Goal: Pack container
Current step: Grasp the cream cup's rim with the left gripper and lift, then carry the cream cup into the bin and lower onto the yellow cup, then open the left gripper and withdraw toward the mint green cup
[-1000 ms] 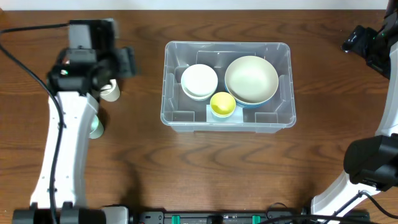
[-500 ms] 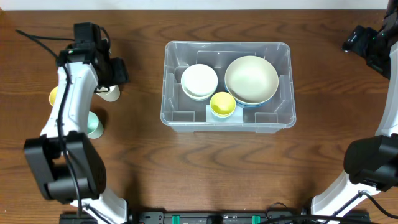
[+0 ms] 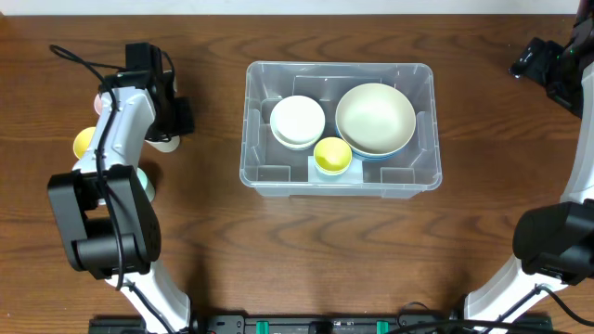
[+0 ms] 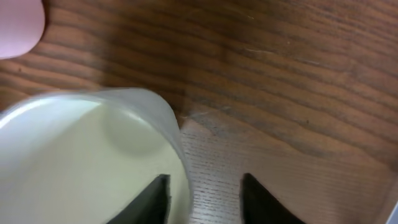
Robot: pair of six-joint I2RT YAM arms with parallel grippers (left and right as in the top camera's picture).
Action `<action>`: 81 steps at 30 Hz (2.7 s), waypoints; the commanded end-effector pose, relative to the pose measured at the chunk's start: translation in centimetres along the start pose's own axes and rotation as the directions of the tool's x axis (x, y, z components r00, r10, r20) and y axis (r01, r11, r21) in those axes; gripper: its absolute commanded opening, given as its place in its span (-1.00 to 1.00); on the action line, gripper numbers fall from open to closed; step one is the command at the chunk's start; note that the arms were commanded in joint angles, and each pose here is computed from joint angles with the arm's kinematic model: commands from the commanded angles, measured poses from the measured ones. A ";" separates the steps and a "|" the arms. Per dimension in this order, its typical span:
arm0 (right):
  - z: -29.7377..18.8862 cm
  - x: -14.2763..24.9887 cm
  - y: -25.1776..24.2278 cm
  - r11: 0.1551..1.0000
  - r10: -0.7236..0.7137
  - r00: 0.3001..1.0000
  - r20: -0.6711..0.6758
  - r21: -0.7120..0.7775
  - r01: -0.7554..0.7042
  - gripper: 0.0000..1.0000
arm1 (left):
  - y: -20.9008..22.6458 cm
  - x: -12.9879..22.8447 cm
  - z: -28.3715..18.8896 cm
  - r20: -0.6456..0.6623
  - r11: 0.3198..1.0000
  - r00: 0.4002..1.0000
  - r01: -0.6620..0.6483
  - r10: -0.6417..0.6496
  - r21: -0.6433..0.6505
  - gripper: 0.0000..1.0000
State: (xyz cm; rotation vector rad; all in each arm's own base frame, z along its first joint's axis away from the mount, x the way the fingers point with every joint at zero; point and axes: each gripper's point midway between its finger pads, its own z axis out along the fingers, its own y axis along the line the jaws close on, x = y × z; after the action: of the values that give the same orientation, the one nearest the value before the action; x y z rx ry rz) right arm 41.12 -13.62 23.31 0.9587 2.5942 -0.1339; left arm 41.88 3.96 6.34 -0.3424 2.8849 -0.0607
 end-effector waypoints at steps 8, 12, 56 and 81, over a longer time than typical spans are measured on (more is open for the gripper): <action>0.2 0.0 -0.2 1.000 0.018 1.000 -0.004 0.006 -0.018 0.99 | 0.1 0.1 0.5 -0.010 1.000 1.000 -0.011 0.011 -0.003 -0.88; 0.2 0.0 -0.2 1.000 0.018 1.000 -0.004 0.006 -0.018 0.99 | 0.0 0.5 0.5 -0.026 1.000 1.000 -0.011 0.011 -0.003 -0.88; 0.2 0.0 -0.2 1.000 0.018 1.000 -0.004 0.006 -0.018 0.98 | -29.8 15.1 -14.8 0.388 0.451 0.464 -0.883 0.796 0.132 -0.88; 0.2 0.0 -0.2 1.000 0.018 1.000 -0.004 0.006 -0.018 0.99 | -28.4 14.1 -14.4 0.342 0.488 0.448 -0.872 0.826 -0.037 0.01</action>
State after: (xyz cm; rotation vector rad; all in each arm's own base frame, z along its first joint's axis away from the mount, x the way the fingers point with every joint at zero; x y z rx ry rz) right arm 41.12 -13.62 23.31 0.9587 2.5942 -0.1339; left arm 30.18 -28.32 18.49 1.1427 2.3591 -0.1706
